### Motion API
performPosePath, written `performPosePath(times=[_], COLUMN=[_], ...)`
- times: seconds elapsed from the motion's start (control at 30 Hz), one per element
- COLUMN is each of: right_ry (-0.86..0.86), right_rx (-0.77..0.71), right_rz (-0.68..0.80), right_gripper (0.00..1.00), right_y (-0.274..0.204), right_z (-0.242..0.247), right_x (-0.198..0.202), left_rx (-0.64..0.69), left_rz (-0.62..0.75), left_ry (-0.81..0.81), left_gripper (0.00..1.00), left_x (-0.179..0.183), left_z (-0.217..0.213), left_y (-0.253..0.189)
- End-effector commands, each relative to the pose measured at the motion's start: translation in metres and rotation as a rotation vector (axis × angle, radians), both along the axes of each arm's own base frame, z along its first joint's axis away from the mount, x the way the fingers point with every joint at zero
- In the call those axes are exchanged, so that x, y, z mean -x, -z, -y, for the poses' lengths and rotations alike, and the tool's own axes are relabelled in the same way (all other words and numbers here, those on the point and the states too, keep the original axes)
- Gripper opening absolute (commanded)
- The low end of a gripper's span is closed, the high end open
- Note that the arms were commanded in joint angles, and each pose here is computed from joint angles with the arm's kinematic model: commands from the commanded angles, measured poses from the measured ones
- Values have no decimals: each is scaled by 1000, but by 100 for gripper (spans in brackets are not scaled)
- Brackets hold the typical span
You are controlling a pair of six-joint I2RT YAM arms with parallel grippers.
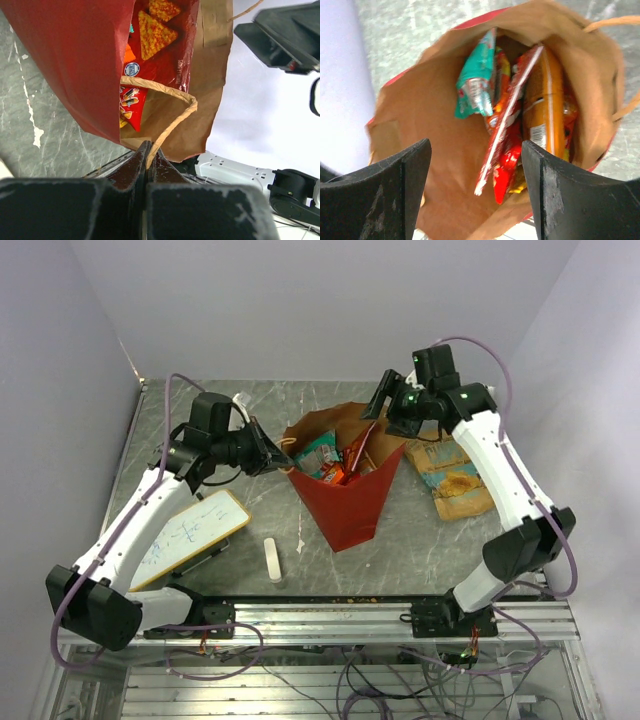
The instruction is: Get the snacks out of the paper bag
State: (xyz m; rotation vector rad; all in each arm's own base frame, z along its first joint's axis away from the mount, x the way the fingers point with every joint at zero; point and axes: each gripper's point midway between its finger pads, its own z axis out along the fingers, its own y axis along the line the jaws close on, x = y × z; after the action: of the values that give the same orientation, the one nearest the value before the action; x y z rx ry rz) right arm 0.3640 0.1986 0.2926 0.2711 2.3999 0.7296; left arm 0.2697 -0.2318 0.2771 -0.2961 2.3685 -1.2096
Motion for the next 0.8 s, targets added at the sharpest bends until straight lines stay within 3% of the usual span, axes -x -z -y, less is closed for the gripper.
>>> performPosePath(times=[0.0,0.13,0.4,0.6,0.7,0.73,0.77], right_ry=[124,153,205,265,258,260,264], right_rx=[109,157,204,200,230,236,237], right_rz=[-85,-117,-221,-252,-258,-260,-252], right_gripper=[73,73,70,56,54,52,43], right_y=[29,51,88,102,96,94,90], right_z=[11,10,-8,-17,-25,-27,-30], right_x=[-10,-7,9,17,11,10,9], left_rx=[-11,-65,149,40,77,88,88], left_rz=[0,-1,-49,-17,-34,-21,-9], left_ry=[17,48,68,38,67,77,85], left_gripper=[7,7,7,7,7,7,7], left_x=[0,-1,8,9,10,12,13], left_z=[1,-1,20,6,14,17,18], left_y=[-2,-5,-7,-8,-12,-15,-15])
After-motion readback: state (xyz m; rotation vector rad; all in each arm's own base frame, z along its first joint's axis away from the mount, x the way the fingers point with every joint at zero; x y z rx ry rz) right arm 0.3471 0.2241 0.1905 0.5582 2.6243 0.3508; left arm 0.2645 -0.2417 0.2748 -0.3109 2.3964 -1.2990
